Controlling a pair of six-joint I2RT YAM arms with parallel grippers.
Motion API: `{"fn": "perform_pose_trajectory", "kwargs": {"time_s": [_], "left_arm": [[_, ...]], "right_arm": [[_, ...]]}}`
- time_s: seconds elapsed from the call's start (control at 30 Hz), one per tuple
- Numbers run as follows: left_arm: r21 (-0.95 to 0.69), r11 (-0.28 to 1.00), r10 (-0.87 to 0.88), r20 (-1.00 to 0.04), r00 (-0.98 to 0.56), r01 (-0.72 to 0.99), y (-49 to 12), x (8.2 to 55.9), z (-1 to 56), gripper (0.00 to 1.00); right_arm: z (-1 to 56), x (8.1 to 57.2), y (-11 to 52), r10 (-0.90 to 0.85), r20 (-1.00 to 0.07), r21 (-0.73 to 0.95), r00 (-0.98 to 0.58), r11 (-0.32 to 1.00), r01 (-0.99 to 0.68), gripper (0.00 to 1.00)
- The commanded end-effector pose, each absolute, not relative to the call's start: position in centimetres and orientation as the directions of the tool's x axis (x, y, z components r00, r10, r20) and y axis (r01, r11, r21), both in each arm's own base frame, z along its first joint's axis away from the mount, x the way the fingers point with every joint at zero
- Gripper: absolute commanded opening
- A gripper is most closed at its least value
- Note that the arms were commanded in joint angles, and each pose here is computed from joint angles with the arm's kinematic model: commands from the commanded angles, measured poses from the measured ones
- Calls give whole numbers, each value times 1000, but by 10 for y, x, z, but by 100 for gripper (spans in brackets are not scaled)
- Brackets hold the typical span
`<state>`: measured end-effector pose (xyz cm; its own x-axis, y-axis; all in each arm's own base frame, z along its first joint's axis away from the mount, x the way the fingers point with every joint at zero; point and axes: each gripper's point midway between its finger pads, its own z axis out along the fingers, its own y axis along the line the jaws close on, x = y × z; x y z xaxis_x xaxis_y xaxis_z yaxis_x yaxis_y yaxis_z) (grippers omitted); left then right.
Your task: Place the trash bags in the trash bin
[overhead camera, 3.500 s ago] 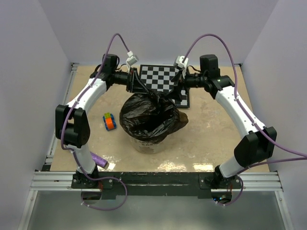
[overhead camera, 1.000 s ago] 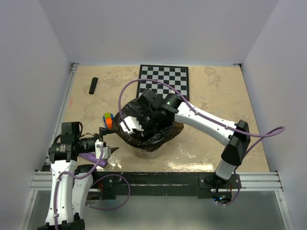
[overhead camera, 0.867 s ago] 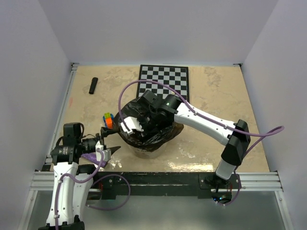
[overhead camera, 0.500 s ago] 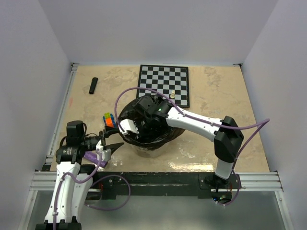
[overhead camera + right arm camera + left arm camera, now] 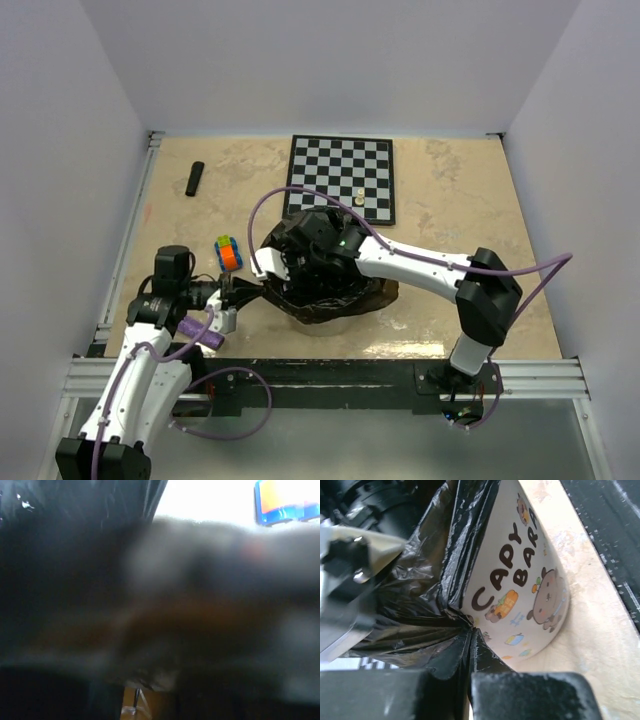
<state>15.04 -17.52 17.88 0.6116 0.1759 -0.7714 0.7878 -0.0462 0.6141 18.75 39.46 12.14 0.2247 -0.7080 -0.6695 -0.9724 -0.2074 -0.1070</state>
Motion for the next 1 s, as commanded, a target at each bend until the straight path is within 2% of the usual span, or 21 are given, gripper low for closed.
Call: {"fn": "perform_pose_trajectory", "kwargs": {"time_s": [0.0, 0.1, 0.23, 0.5, 0.6, 0.7, 0.73, 0.83, 0.9, 0.97], "left_arm": [[659, -39, 131, -742, 658, 751, -180, 153, 193, 0], [666, -29, 163, -732, 661, 745, -178, 156, 193, 0], [663, -32, 216, -726, 653, 748, -174, 155, 189, 0], [644, -43, 324, -714, 620, 764, -164, 166, 202, 0], [617, -43, 366, -722, 587, 786, -159, 165, 211, 6], [582, -36, 407, -734, 544, 812, -154, 159, 219, 16], [573, -31, 435, -730, 527, 819, -150, 159, 220, 23], [536, -20, 519, -716, 467, 844, -138, 151, 216, 59], [519, -10, 573, -698, 430, 855, -128, 143, 209, 80], [529, -9, 623, -661, 419, 849, -118, 134, 200, 82]], "right_arm": [[112, 188, 381, -745, -644, -113, 175, -134, -985, 59], [93, 180, 373, -770, -617, -77, 163, -147, -986, 61], [105, 182, 368, -739, -637, -144, 220, -166, -975, 65], [220, 192, 377, -611, -751, -273, 253, -61, -960, 77], [247, 186, 362, -609, -754, -280, 248, -43, -959, 81], [269, 182, 349, -593, -769, -295, 238, -2, -956, 87], [281, 182, 343, -581, -778, -310, 239, 25, -950, 88], [309, 194, 330, -572, -788, -364, 228, 134, -922, 98], [333, 206, 322, -545, -809, -399, 222, 231, -887, 98], [355, 217, 317, -494, -847, -398, 195, 348, -849, 98]]}}
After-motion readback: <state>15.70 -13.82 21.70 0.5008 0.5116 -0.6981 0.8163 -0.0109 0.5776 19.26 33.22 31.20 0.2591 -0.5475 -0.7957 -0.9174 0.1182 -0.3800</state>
